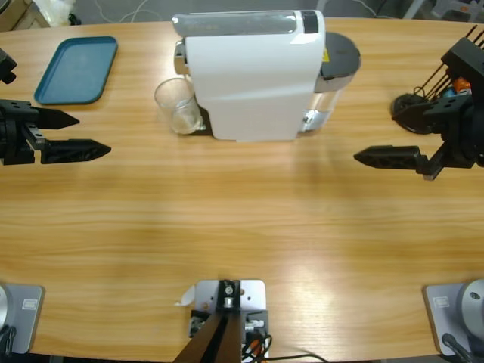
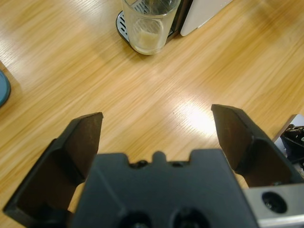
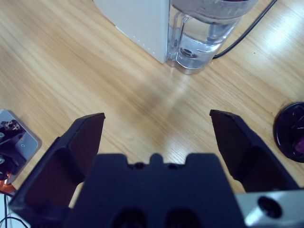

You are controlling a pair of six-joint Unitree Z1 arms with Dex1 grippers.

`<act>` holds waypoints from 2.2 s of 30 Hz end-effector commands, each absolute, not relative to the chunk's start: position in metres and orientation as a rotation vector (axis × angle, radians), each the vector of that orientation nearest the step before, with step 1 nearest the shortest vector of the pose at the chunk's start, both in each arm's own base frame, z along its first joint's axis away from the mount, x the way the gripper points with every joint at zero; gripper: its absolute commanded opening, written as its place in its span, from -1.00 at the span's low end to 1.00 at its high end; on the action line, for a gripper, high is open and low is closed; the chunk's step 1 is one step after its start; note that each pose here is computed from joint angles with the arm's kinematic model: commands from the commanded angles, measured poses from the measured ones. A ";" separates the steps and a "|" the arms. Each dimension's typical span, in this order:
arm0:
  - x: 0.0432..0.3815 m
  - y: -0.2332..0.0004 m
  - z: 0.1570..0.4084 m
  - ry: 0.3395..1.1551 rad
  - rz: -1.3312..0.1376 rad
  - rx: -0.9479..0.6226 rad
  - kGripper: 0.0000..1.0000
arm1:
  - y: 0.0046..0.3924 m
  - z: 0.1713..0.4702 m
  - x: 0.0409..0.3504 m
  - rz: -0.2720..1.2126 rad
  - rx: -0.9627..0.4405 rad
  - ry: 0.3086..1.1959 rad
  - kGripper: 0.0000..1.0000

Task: Pour coffee

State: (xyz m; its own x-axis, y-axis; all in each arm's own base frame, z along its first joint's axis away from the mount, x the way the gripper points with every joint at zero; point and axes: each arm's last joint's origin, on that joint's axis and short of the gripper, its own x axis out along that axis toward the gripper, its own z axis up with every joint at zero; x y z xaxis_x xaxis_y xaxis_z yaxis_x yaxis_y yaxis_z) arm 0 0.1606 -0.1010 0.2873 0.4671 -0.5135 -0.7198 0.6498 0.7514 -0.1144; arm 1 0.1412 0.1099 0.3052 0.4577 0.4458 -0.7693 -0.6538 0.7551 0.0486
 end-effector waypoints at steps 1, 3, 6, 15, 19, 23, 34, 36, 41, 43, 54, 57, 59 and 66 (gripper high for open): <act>0.158 -0.102 0.281 0.850 -0.745 0.194 1.00 | 0.109 0.295 0.142 0.692 -0.277 0.886 1.00; 0.158 -0.102 0.281 0.850 -0.745 0.194 1.00 | 0.108 0.295 0.141 0.691 -0.278 0.886 1.00; 0.158 -0.102 0.281 0.851 -0.745 0.194 1.00 | 0.107 0.295 0.140 0.691 -0.276 0.884 1.00; 0.159 -0.103 0.278 0.860 -0.745 0.195 1.00 | 0.108 0.294 0.140 0.690 -0.277 0.890 1.00; 0.159 -0.103 0.278 0.859 -0.745 0.195 1.00 | 0.108 0.293 0.141 0.692 -0.277 0.893 1.00; 0.158 -0.103 0.279 0.833 -0.774 0.248 1.00 | 0.108 0.293 0.141 0.691 -0.277 0.894 1.00; 0.163 -0.105 0.277 0.817 -0.792 0.304 1.00 | 0.109 0.292 0.141 0.693 -0.277 0.894 1.00; 0.163 -0.105 0.277 0.817 -0.792 0.304 1.00 | 0.109 0.292 0.141 0.693 -0.277 0.894 1.00; 0.163 -0.105 0.278 0.815 -0.792 0.304 1.00 | 0.109 0.292 0.141 0.694 -0.278 0.895 1.00; 0.165 -0.106 0.281 0.804 -0.791 0.302 1.00 | 0.109 0.292 0.141 0.694 -0.277 0.894 1.00; 0.189 -0.120 0.300 0.750 -0.807 0.290 1.00 | 0.109 0.290 0.142 0.693 -0.279 0.900 1.00; 0.187 -0.122 0.301 0.746 -0.856 0.271 1.00 | 0.110 0.289 0.143 0.692 -0.281 0.907 1.00; 0.187 -0.123 0.301 0.749 -0.879 0.261 1.00 | 0.110 0.289 0.143 0.693 -0.281 0.907 1.00; 0.187 -0.123 0.301 0.746 -0.884 0.257 1.00 | 0.110 0.289 0.143 0.694 -0.282 0.907 1.00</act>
